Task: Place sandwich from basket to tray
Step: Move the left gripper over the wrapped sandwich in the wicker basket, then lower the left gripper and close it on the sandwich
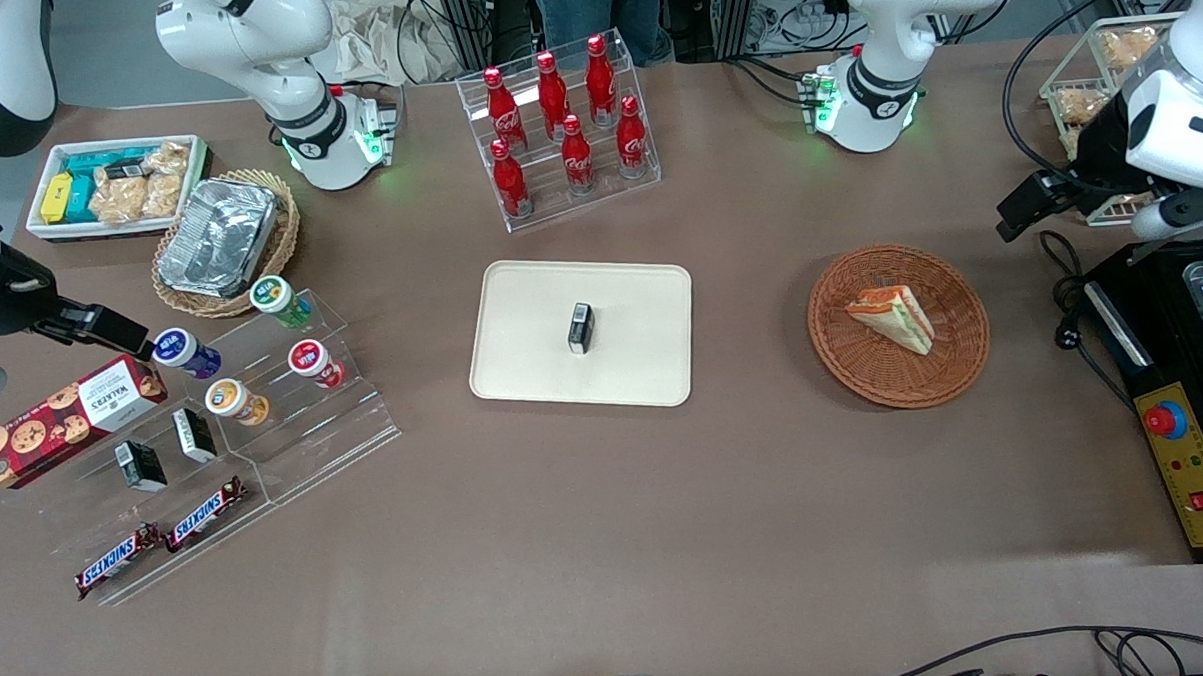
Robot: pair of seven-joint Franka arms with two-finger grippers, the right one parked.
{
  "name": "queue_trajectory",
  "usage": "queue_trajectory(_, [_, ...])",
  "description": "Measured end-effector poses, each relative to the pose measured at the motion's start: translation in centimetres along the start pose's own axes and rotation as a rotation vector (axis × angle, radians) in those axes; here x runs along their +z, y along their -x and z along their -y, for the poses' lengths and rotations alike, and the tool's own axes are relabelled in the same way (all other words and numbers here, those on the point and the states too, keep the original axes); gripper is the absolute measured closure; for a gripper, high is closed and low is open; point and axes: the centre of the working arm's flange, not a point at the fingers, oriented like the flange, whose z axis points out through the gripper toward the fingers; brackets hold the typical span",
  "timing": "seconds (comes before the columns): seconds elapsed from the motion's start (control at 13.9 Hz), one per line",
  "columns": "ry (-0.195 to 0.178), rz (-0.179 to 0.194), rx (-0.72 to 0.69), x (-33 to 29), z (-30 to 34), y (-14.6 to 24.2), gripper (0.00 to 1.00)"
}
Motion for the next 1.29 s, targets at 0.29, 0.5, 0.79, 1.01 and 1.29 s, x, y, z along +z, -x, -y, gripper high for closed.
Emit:
queue_trajectory(0.29, [-0.019, 0.020, -0.190, 2.4, -1.2, 2.4, 0.00])
queue_trajectory(0.5, [-0.013, 0.006, -0.297, 6.9, -0.7, 2.9, 0.00])
queue_trajectory(0.79, [-0.020, 0.006, -0.415, 15.7, 1.2, 5.2, 0.00])
queue_trajectory(1.01, [-0.018, -0.006, -0.448, 20.6, 2.2, 6.4, 0.00])
queue_trajectory(1.29, [0.000, -0.028, -0.484, 24.6, 3.2, 7.2, 0.00])
